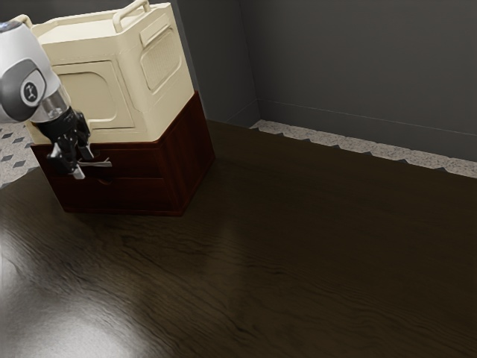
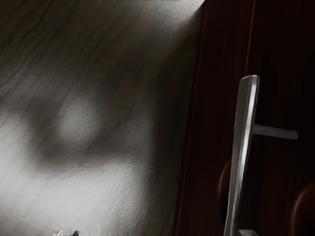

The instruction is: Pull the drawer handle with one arm to open the drawer

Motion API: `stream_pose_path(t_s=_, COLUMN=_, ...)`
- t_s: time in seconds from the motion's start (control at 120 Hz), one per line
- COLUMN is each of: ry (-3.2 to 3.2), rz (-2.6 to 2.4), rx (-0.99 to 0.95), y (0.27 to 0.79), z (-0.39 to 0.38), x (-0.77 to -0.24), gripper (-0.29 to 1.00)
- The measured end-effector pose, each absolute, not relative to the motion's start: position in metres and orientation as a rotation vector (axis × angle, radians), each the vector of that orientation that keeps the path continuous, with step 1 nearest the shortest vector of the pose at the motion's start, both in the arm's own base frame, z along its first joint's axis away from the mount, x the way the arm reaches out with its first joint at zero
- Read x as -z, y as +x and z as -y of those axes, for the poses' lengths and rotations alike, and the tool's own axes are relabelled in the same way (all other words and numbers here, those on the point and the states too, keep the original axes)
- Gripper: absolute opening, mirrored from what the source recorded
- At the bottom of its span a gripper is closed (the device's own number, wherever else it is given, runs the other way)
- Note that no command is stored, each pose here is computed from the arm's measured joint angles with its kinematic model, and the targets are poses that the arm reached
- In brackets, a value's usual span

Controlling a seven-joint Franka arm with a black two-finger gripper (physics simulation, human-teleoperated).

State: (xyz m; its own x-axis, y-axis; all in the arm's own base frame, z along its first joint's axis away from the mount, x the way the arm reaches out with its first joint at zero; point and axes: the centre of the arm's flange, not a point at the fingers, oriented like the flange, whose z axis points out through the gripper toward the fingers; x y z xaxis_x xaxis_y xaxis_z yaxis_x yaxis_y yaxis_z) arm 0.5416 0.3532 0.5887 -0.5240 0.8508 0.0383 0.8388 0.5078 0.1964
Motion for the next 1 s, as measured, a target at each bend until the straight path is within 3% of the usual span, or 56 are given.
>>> stream_pose_path(t_s=0.483, ry=1.53, rz=-2.664, rx=-0.307, y=0.551, z=-0.361, x=-0.571, gripper=0.22)
stream_pose_path(t_s=1.0, ry=1.528, rz=-2.655, rx=-0.348, y=0.54, z=-0.351, x=-0.563, gripper=0.21)
